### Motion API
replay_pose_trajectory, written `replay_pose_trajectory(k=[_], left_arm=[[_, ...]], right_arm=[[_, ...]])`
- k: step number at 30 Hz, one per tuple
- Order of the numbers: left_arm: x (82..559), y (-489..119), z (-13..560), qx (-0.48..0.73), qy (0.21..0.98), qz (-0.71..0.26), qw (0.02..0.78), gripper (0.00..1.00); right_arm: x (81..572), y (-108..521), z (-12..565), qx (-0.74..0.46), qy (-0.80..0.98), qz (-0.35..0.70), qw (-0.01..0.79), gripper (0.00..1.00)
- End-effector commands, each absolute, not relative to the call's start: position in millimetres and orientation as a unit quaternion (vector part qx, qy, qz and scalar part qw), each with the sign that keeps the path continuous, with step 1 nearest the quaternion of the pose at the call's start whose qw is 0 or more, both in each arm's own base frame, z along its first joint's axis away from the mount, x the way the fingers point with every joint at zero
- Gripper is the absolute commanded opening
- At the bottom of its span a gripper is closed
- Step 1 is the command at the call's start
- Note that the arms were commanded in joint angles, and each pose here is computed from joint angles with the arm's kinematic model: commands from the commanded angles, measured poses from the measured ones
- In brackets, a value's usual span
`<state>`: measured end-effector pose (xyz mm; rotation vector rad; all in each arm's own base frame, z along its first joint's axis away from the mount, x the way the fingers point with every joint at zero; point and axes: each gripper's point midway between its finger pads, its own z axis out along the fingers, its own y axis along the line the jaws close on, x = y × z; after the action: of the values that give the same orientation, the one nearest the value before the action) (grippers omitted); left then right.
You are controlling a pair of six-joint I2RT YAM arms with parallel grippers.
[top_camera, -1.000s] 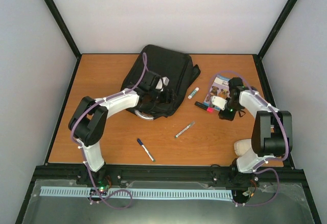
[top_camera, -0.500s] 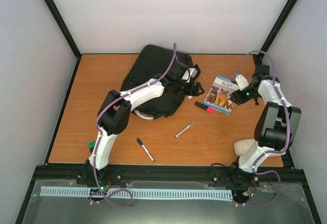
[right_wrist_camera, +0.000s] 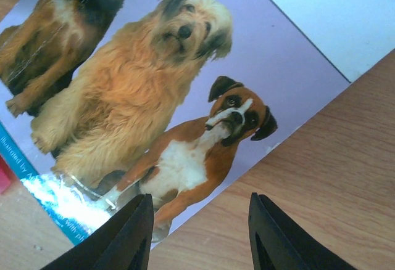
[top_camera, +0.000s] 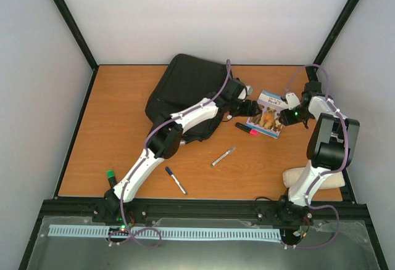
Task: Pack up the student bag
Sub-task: Pick up the book from the center of the board.
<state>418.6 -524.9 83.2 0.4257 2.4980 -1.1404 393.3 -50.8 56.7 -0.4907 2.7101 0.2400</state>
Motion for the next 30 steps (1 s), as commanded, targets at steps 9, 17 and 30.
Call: replay_pose_trajectory(k=[9, 17, 30], left_arm=[[442, -528, 51, 0.079, 0.906, -0.368, 0.194, 0.79], [435, -539, 35, 0.074, 0.901, -0.397, 0.158, 0.78], [401, -571, 50, 0.104, 0.855, -0.501, 0.086, 0.73]], right_arm=[[406, -64, 38, -0.134, 0.973, 0.068, 0.178, 0.44], [407, -76, 23, -0.137, 0.977, 0.043, 0.157, 0.4], [404, -72, 4, -0.146, 0.979, 0.058, 0.13, 0.37]])
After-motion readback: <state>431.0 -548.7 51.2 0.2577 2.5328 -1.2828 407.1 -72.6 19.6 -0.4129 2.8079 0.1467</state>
